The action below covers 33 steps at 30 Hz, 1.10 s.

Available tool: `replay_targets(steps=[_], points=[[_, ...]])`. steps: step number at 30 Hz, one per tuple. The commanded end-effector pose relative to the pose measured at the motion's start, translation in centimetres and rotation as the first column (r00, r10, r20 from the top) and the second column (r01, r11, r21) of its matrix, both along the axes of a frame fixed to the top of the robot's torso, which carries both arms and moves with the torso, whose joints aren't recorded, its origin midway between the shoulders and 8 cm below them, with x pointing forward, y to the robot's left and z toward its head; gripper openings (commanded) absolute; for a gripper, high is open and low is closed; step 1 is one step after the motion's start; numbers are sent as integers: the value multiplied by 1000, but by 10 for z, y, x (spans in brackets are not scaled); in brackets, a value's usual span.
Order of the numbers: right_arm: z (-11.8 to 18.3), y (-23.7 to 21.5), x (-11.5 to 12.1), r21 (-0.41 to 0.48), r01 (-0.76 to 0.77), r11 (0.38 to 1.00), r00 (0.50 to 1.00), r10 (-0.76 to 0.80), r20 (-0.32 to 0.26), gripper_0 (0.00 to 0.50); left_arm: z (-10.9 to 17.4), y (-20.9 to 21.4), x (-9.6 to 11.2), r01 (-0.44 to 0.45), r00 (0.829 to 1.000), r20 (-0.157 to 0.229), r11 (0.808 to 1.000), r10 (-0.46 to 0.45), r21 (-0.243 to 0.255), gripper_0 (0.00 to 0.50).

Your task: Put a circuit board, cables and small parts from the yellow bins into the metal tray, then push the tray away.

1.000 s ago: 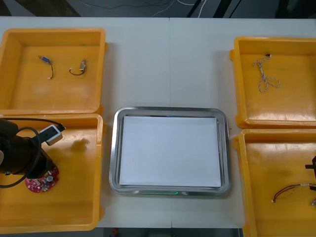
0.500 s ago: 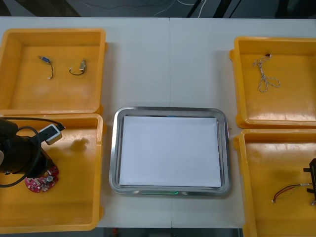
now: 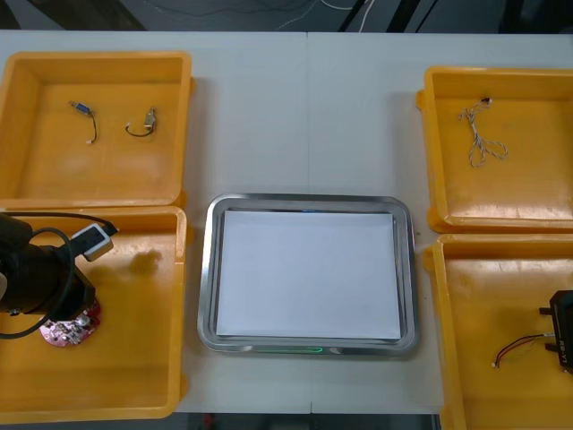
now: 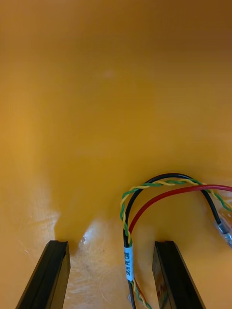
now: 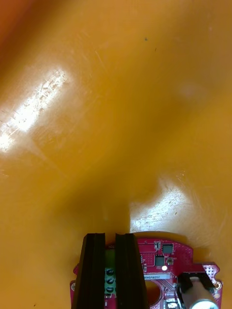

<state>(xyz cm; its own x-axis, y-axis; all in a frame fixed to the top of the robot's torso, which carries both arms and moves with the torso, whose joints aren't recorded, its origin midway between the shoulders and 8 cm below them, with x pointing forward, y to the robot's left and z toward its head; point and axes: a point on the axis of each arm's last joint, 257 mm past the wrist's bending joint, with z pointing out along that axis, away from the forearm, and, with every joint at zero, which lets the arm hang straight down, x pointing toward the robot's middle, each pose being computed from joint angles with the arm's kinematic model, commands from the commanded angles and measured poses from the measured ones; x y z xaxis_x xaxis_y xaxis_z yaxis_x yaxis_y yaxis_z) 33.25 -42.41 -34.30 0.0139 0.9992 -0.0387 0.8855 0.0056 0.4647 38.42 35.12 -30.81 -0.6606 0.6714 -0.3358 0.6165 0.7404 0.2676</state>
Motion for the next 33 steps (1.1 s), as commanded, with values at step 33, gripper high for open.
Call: replay_targets(steps=[33], points=[[-35,14,-32,14,-12,1000,996,13,-87,500,94,-21,-1,24,999,38,999,-25,24,0]])
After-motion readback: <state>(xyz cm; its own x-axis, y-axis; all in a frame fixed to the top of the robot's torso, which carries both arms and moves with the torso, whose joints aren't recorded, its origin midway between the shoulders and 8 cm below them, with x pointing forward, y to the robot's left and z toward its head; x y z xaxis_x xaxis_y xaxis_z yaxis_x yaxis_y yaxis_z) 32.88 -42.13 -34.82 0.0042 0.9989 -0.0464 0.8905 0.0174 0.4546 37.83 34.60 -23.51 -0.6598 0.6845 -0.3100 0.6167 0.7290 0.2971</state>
